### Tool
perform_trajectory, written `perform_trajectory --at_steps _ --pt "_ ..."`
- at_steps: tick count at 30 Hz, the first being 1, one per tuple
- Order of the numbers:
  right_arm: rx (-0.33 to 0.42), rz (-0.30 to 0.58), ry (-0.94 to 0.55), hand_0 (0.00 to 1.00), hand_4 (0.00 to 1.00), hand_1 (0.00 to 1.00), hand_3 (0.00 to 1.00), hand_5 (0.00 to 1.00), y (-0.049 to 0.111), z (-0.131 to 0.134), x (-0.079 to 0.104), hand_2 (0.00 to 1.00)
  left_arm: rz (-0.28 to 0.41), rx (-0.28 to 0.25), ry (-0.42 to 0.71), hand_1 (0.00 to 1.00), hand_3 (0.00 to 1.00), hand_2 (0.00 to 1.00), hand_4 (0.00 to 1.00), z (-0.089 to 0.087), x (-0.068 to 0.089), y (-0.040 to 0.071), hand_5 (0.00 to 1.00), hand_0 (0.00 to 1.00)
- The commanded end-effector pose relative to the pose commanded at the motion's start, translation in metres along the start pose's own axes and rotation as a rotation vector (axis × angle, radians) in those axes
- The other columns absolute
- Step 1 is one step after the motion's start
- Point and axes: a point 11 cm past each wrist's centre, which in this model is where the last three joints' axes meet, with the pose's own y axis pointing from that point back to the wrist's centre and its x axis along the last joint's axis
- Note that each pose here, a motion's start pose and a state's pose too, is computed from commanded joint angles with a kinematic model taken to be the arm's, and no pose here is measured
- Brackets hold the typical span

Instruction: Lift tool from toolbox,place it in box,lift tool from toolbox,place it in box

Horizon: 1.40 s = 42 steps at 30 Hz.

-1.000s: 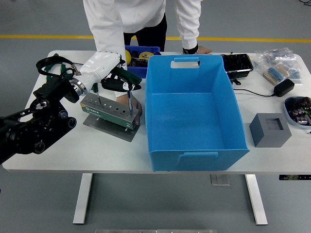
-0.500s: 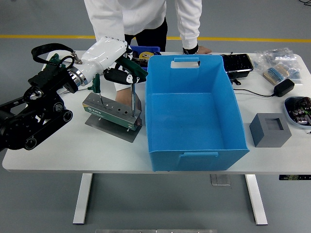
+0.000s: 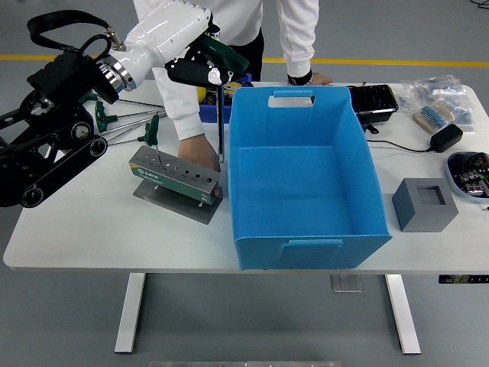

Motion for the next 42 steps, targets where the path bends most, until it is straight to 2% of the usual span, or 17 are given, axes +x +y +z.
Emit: perform_trajectory --at_steps 4,8,9,11,15,18,20,26,30,31,33,36,37,39,42 --pt "0.000 0.001 0.001 0.668 0.835 0.633 0.575 0.742 0.000 0.000 0.001 0.708 0.041 -0.048 0.031 0.005 0.039 0.059 0.833 0.020 0.016 -0.012 0.688 0.181" --pt "0.000 0.001 0.003 0.668 0.835 0.633 0.576 0.742 0.000 -0.001 0.001 0.708 0.038 -0.085 0.103 0.005 0.038 0.059 0.832 0.042 0.008 -0.020 0.691 0.181" --pt "0.000 0.001 0.003 0.668 0.835 0.633 0.576 0.742 0.000 -0.001 0.001 0.708 0.029 -0.090 0.119 0.005 0.038 0.059 0.832 0.045 0.003 -0.021 0.691 0.181" --pt "0.001 0.001 0.005 0.668 0.835 0.633 0.576 0.742 0.000 -0.002 0.001 0.708 -0.025 -0.099 0.148 0.005 0.038 0.059 0.832 0.053 -0.017 -0.024 0.691 0.181" --pt "0.002 0.003 0.003 0.668 0.836 0.633 0.576 0.743 0.000 -0.003 0.002 0.708 -0.155 -0.122 0.148 0.005 0.040 0.059 0.831 0.066 -0.064 -0.021 0.695 0.181" --pt "0.006 0.004 0.006 0.668 0.836 0.633 0.576 0.743 0.000 -0.005 0.003 0.708 -0.226 -0.124 0.152 0.005 0.040 0.059 0.831 0.071 -0.094 -0.019 0.695 0.181" --pt "0.007 0.005 0.008 0.669 0.835 0.633 0.576 0.743 0.000 -0.006 0.004 0.708 -0.257 -0.121 0.157 0.017 0.058 0.079 0.831 0.072 -0.106 -0.019 0.698 0.199" --pt "0.013 0.011 0.012 0.669 0.836 0.632 0.576 0.743 -0.001 -0.009 0.006 0.708 -0.356 -0.129 0.174 0.025 0.064 0.088 0.828 0.078 -0.136 -0.019 0.692 0.204" --pt "0.016 0.013 0.020 0.669 0.836 0.632 0.576 0.743 -0.001 -0.011 0.007 0.708 -0.381 -0.131 0.184 0.025 0.064 0.088 0.828 0.081 -0.143 -0.024 0.692 0.204" --pt "0.016 0.013 0.021 0.668 0.835 0.633 0.576 0.743 -0.001 -0.011 0.008 0.708 -0.384 -0.135 0.187 0.050 0.101 0.116 0.839 0.083 -0.144 -0.025 0.691 0.205" --pt "0.018 0.014 0.023 0.668 0.835 0.633 0.576 0.743 -0.001 -0.012 0.008 0.708 -0.397 -0.134 0.195 0.050 0.101 0.116 0.839 0.085 -0.145 -0.029 0.691 0.205" --pt "0.024 0.014 0.028 0.668 0.835 0.633 0.576 0.743 -0.001 -0.017 0.008 0.708 -0.457 -0.107 0.168 0.050 0.101 0.116 0.839 0.086 -0.152 -0.034 0.691 0.205" --pt "0.027 0.014 0.030 0.669 0.835 0.633 0.575 0.744 -0.001 -0.018 0.008 0.709 -0.474 -0.103 0.159 0.447 0.622 0.560 0.998 0.085 -0.154 -0.035 0.791 0.424" --pt "0.030 0.014 0.030 0.669 0.835 0.633 0.575 0.744 -0.001 -0.020 0.009 0.709 -0.485 -0.095 0.158 0.447 0.622 0.560 0.998 0.083 -0.155 -0.037 0.791 0.424" --pt "0.036 0.017 0.027 0.669 0.835 0.633 0.575 0.744 -0.001 -0.023 0.009 0.709 -0.466 -0.093 0.164 0.447 0.622 0.560 0.998 0.083 -0.152 -0.044 0.791 0.424"
